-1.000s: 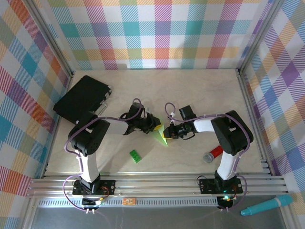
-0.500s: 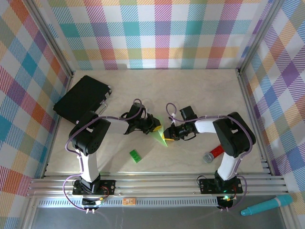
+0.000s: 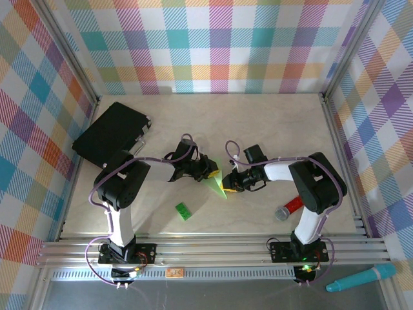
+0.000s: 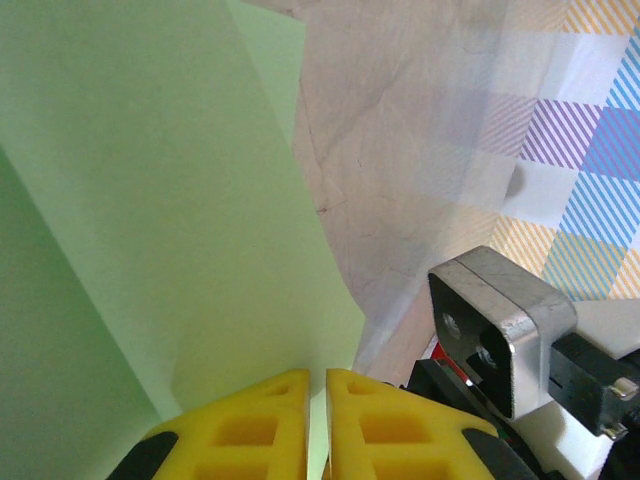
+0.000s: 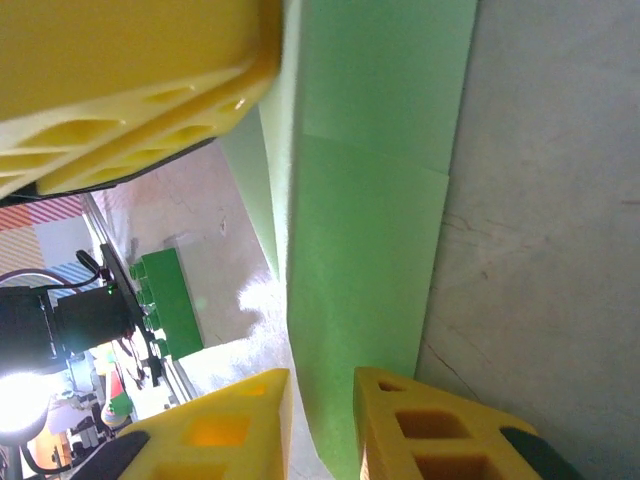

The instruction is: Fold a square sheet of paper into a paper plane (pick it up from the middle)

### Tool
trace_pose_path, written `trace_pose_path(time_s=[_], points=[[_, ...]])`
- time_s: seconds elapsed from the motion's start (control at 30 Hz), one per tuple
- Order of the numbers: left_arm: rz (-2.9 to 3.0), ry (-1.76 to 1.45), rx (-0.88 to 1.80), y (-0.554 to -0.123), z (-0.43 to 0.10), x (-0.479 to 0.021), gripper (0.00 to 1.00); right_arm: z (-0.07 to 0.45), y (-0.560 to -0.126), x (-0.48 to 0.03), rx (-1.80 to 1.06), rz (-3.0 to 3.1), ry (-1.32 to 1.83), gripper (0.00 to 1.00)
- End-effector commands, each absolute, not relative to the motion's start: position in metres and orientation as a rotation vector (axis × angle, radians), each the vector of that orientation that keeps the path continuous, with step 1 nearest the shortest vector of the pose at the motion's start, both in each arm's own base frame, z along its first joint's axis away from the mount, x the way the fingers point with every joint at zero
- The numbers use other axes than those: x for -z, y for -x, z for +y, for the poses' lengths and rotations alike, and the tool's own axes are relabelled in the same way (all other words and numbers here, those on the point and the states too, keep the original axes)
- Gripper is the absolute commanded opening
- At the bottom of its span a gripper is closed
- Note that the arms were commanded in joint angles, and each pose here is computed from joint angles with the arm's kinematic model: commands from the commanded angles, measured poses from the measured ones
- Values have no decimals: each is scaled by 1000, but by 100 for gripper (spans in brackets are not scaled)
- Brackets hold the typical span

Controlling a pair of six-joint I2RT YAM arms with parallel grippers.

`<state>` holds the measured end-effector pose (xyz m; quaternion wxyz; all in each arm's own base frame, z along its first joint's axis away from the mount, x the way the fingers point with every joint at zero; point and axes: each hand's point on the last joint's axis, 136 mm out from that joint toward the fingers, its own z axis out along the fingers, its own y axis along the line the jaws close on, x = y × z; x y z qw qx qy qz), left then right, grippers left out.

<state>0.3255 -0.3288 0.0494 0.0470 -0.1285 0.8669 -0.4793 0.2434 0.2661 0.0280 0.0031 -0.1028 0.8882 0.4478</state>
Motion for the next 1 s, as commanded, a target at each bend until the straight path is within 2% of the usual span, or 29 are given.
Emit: trace_pose_path(time_s=[0.0, 0.2, 0.4, 0.7, 0.97], points=[[2670, 363, 1477, -322, -336, -49, 14, 263, -242, -21, -1390, 2825, 300, 25], [2673, 360, 1479, -322, -338, -48, 15, 261, -241, -15, -1370, 2847, 283, 24], [2668, 357, 1479, -323, -338, -51, 17, 258, -237, -9, -1357, 2875, 255, 18], [2604, 336, 1455, -329, -334, -72, 20, 254, -233, 0, -1344, 2912, 210, 14], [2596, 329, 1423, -327, -325, -75, 18, 251, -230, 6, -1336, 2925, 170, 10]])
